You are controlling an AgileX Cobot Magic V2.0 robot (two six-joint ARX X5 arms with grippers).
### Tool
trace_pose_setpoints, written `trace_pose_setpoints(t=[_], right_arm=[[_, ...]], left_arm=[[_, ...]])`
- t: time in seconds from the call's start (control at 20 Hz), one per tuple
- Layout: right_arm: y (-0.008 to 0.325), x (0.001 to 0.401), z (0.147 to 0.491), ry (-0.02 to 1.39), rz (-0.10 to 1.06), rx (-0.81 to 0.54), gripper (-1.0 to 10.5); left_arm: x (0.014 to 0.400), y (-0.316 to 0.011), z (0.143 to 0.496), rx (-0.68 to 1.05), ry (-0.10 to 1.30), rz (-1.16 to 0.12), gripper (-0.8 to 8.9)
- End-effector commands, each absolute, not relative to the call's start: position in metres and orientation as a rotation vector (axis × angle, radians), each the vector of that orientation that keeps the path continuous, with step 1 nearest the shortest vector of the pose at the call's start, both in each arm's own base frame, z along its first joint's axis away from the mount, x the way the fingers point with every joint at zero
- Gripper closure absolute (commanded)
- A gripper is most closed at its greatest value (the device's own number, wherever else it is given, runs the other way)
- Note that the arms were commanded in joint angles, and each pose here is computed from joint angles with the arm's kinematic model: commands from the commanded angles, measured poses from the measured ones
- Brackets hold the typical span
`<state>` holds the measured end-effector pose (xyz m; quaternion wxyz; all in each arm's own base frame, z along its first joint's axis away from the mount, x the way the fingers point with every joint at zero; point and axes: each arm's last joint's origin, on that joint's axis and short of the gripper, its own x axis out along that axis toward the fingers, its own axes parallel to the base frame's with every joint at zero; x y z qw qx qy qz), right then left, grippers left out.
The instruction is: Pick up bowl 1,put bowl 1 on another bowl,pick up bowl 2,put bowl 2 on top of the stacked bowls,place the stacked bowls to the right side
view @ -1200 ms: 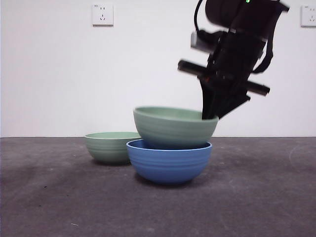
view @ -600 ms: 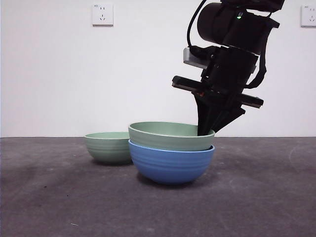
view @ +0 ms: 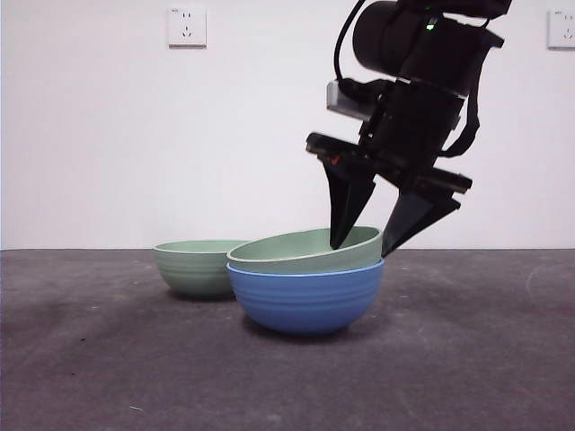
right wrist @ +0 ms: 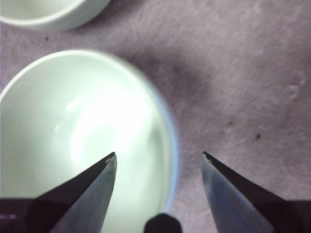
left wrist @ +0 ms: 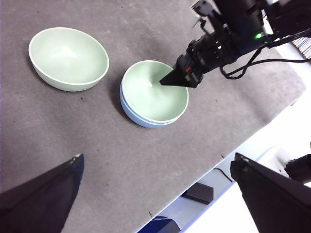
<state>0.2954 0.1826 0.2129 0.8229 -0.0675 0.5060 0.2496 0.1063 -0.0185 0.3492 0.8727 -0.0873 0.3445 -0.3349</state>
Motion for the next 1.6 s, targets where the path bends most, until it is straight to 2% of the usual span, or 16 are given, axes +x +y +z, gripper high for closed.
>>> trace_pose_setpoints(t=[0.05,0.25,0.35,0.6,0.7,1.2,1.45,1.5,1.6], right_arm=[[0.18,0.29,0.233,1.01,0.551,-0.139,6.6],[0.168,0.27,0.274,0.898,0.567,-0.112,6.6],[0.159,0.256,0.298,0.828,0.575,-0.096,6.6],[0.13,0.209,0.351,0.677,0.587,-0.061,6.6],[0.119,0.191,0.364,0.641,0.59,-0.054,6.6],[0.087,0.138,0.385,0.605,0.595,-0.04,6.6],[0.083,0.131,0.389,0.585,0.596,-0.035,6.6],[0.083,0.131,0.389,0.585,0.597,-0.035,6.6],[0.083,0.131,0.389,0.585,0.597,-0.036,6.6]], left_arm=[[0.113,-0.019,0.349,-0.185,0.726,-0.707,1.49],[0.132,-0.019,0.346,-0.185,0.733,-0.7,1.49],[0.147,-0.018,0.342,-0.181,0.745,-0.657,1.49],[0.21,-0.029,0.32,-0.194,0.808,-0.505,1.49],[0.237,-0.042,0.306,-0.196,0.823,-0.484,1.49],[0.348,-0.096,0.229,-0.116,0.969,-0.299,1.49],[0.38,-0.106,0.199,-0.128,1.057,-0.248,1.6],[0.383,-0.107,0.195,-0.137,1.068,-0.24,2.11],[0.384,-0.108,0.191,-0.145,1.078,-0.238,4.63]])
